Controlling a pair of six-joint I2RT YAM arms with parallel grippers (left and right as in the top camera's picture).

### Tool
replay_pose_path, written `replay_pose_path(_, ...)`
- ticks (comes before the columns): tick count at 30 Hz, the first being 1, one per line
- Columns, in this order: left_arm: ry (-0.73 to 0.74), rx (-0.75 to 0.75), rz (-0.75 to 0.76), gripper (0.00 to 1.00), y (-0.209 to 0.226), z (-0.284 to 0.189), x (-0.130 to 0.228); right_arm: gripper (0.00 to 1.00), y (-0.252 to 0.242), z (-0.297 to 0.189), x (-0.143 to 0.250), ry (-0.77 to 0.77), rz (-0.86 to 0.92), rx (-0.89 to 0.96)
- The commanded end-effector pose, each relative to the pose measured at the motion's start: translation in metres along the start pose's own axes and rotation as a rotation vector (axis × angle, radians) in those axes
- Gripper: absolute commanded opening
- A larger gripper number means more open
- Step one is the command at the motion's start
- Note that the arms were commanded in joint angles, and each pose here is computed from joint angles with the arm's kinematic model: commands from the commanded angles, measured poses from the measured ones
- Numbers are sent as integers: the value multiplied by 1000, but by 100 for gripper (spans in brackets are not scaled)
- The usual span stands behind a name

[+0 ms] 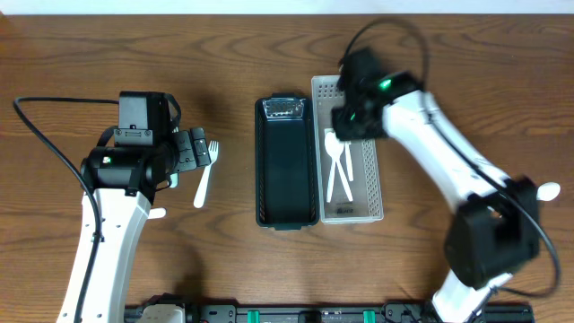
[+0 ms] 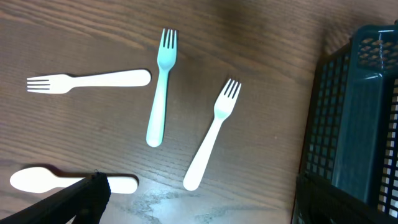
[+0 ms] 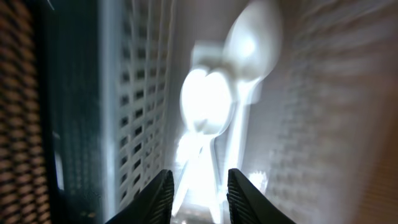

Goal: Pack container
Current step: 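Place the second spoon into the white basket and release, then move the right gripper to the last spoon and grasp it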

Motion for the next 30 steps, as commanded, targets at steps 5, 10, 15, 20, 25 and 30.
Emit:
replay_pose_path(5, -15, -4, -6, 98, 2, -4, -5, 57, -104, -156, -57, -423, 400, 93)
replay_pose_path(10, -15, -4, -6, 98, 2, -4, -5, 81, -211, -187, -44, -448, 776, 202)
replay_pose_path(15, -15, -4, -6, 98, 2, -4, -5, 93, -291, -175, -22, -383, 994, 308)
replay_pose_path(20, -15, -4, -7, 98, 2, -4, -5, 96, -343, -130, 3, -264, 1124, 374)
replay_pose_path(25, -14, -4, -6, 98, 2, -4, -5, 96, -371, -70, 24, -123, 1116, 348)
replay_pose_path(30, -11, -4, -7, 98, 2, -4, -4, 96, -390, -26, 43, -4, 1160, 351)
Point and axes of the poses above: each gripper's point midway between its finger pads, its own z axis out along the fingers, its own y axis along the line the jaws close on, x = y × z, the point moved 4 cm from there along -z, back along the fingers, and after that the axes turned 15 degrees about z, right-handed, at the moved point
